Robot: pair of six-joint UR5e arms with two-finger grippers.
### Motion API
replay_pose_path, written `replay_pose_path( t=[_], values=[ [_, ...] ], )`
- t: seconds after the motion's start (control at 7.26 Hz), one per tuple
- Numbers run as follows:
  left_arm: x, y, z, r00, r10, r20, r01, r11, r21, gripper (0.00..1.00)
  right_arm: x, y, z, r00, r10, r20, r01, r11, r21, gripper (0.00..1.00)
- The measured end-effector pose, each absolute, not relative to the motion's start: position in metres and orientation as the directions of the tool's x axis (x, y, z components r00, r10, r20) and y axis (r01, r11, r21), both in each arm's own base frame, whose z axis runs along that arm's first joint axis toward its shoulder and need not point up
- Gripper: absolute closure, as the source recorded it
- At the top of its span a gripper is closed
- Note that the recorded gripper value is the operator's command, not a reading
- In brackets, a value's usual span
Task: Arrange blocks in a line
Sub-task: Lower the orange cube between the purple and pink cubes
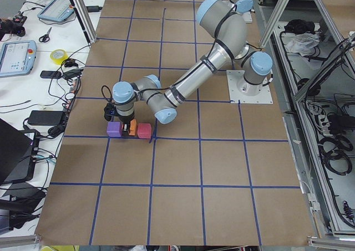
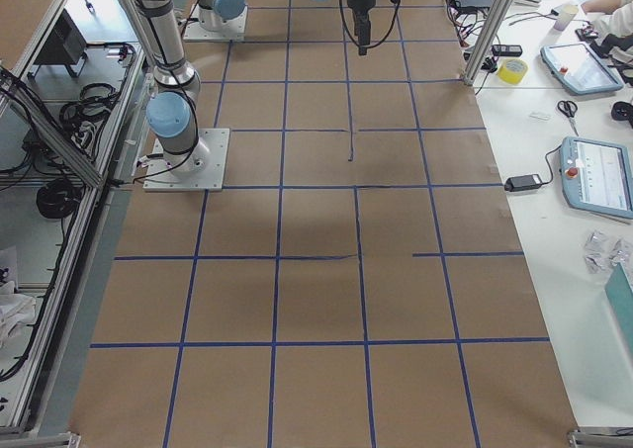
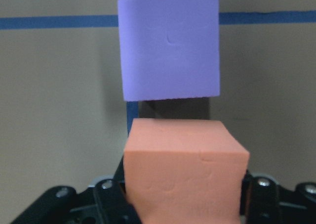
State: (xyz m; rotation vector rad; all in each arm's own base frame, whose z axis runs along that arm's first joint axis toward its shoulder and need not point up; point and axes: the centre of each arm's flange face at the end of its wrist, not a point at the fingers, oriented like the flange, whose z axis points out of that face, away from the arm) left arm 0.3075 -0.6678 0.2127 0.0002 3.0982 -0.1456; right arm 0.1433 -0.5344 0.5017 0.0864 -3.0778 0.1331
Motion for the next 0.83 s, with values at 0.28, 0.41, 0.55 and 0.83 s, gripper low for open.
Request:
replay_pose_path(
  t=[0.28,0.41,0.55,0.83],
  values=[
    [0.3077,-0.6678,0.2031,-0.999,-0.005,-0.035,-0.002,0.997,-0.081,1.0,0.1433,-0.5345,0.5012,-0.997,-0.052,0.062,-0.057,0.995,-0.084,0.0],
    [0.3078,-0.6677,0.2,-0.999,-0.005,-0.033,-0.002,0.997,-0.077,1.0,0.1433,-0.5345,0.5012,-0.997,-0.052,0.063,-0.057,0.995,-0.084,0.0],
    [0.3082,-0.6674,0.1988,-0.999,-0.005,-0.034,-0.002,0.997,-0.074,1.0,0.1433,-0.5347,0.5009,-0.997,-0.052,0.062,-0.057,0.995,-0.083,0.0],
    [0.309,-0.668,0.1975,-0.999,-0.004,-0.037,-0.001,0.997,-0.072,0.99,0.1434,-0.5361,0.4986,-0.997,-0.051,0.062,-0.056,0.995,-0.079,0.0]
  ],
)
